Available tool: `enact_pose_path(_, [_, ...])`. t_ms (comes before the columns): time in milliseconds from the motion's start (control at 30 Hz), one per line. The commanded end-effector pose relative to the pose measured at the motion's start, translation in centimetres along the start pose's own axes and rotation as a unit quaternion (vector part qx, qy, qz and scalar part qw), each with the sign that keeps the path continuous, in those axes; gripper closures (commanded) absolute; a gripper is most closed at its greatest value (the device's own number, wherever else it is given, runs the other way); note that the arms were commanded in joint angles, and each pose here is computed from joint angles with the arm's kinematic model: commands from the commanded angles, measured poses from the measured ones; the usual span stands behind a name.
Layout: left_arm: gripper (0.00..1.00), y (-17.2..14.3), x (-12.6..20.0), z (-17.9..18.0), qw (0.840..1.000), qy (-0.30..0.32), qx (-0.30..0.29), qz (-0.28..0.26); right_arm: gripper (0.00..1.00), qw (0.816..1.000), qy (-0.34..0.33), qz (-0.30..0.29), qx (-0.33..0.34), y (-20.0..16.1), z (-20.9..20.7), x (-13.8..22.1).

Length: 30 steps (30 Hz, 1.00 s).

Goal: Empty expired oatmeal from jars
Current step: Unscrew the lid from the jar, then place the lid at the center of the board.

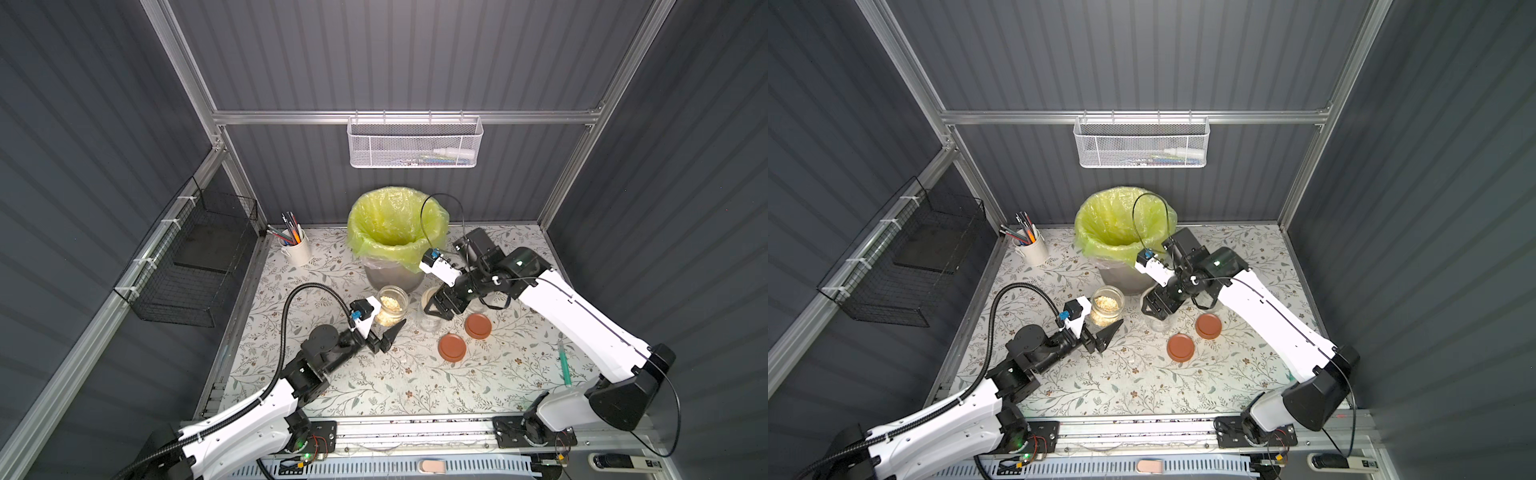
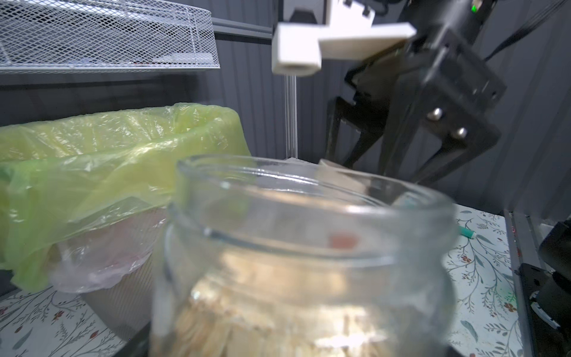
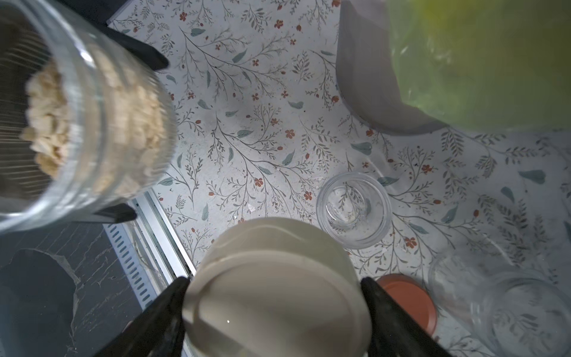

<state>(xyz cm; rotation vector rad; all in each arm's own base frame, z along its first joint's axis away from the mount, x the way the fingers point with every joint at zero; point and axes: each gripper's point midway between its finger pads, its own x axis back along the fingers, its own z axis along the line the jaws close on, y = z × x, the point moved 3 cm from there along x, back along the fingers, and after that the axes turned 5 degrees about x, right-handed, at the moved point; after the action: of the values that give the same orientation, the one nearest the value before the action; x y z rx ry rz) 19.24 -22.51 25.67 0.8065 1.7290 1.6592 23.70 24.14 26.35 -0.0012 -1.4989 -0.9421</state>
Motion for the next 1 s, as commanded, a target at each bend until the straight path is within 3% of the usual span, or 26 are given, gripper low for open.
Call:
enact_pose_path(0, [0.86, 0.2, 1.3, 0.8, 0.999, 0.033, -0.007, -0.002, 0.32, 0.999, -0.008, -0.048, -0.024, 0.8, 0.2, -0.5])
enact_pose_path(400, [0.86, -1.5, 4.3, 2.2, 0.996, 0.085, 0.013, 0.009, 0.33, 0.999, 0.008, 0.001, -0.043, -2.1, 3.2, -8.7])
enact_pose_path(967, [0.87, -3.2, 5.8, 4.0, 0.987, 0.147, 0.057, 0.008, 0.33, 0.996, 0.004, 0.086, -0.029, -4.4, 6.1, -16.7])
